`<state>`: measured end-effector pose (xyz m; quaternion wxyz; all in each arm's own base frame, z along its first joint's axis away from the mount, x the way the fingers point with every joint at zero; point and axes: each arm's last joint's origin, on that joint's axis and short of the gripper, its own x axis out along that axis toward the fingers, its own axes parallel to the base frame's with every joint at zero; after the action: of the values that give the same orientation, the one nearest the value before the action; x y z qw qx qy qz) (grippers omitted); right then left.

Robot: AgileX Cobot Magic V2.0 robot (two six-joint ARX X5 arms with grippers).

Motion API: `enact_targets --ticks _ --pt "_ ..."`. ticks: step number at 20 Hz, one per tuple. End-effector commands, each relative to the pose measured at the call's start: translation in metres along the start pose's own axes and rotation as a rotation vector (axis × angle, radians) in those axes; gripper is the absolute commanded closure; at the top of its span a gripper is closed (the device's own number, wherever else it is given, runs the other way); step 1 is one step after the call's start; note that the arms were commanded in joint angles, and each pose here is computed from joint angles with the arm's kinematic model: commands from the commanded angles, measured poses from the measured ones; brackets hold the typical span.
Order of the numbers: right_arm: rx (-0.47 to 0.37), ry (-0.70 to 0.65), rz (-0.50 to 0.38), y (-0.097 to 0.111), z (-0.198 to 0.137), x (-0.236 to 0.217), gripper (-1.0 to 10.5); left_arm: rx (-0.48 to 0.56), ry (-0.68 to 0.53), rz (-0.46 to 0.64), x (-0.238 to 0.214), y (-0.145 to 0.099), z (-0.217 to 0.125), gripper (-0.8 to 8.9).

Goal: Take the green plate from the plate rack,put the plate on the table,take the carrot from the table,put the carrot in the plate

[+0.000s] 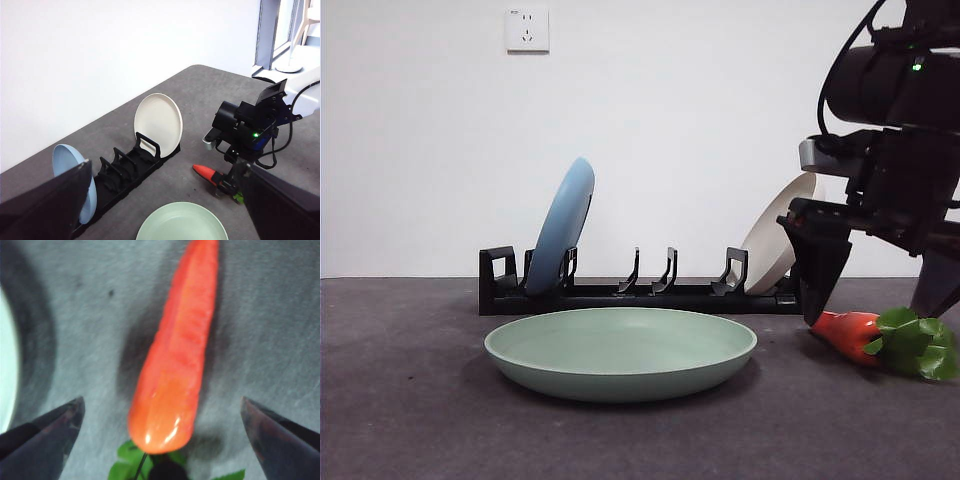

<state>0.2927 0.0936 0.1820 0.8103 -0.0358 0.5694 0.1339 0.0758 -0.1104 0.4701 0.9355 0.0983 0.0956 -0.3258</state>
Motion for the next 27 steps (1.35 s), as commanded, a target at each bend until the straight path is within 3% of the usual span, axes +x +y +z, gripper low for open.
enact_targets --ticks 1,7,12,14,17,20,24,27 --pt "0.024 -0.013 -0.004 0.0 0.003 0.005 5.5 -0.02 0.015 0.002 0.001 -0.001 -0.002 3.38" --pt "0.034 0.019 -0.003 -0.001 0.002 0.016 6.4 -0.016 0.024 0.002 0.001 -0.001 -0.003 3.38" --pt "0.033 0.026 -0.003 -0.001 0.002 0.021 9.7 -0.019 0.024 0.003 0.001 -0.001 -0.003 3.38" --pt "0.027 0.026 0.015 0.002 0.001 0.016 9.6 -0.018 0.025 0.003 0.001 -0.001 -0.003 3.38" --pt "-0.025 -0.055 0.07 0.027 0.002 -0.004 9.6 -0.018 0.026 0.004 0.001 -0.001 -0.003 3.38" --pt "-0.135 -0.172 0.157 0.074 0.001 -0.02 9.6 -0.018 0.025 0.005 0.001 -0.001 -0.003 3.38" --pt "-0.231 -0.221 0.256 0.128 -0.007 -0.01 9.6 -0.014 0.036 0.004 0.001 -0.001 -0.004 3.38" --pt "-0.226 -0.205 0.274 0.141 -0.01 0.01 9.6 -0.01 0.046 0.004 0.001 -0.001 -0.005 3.38"
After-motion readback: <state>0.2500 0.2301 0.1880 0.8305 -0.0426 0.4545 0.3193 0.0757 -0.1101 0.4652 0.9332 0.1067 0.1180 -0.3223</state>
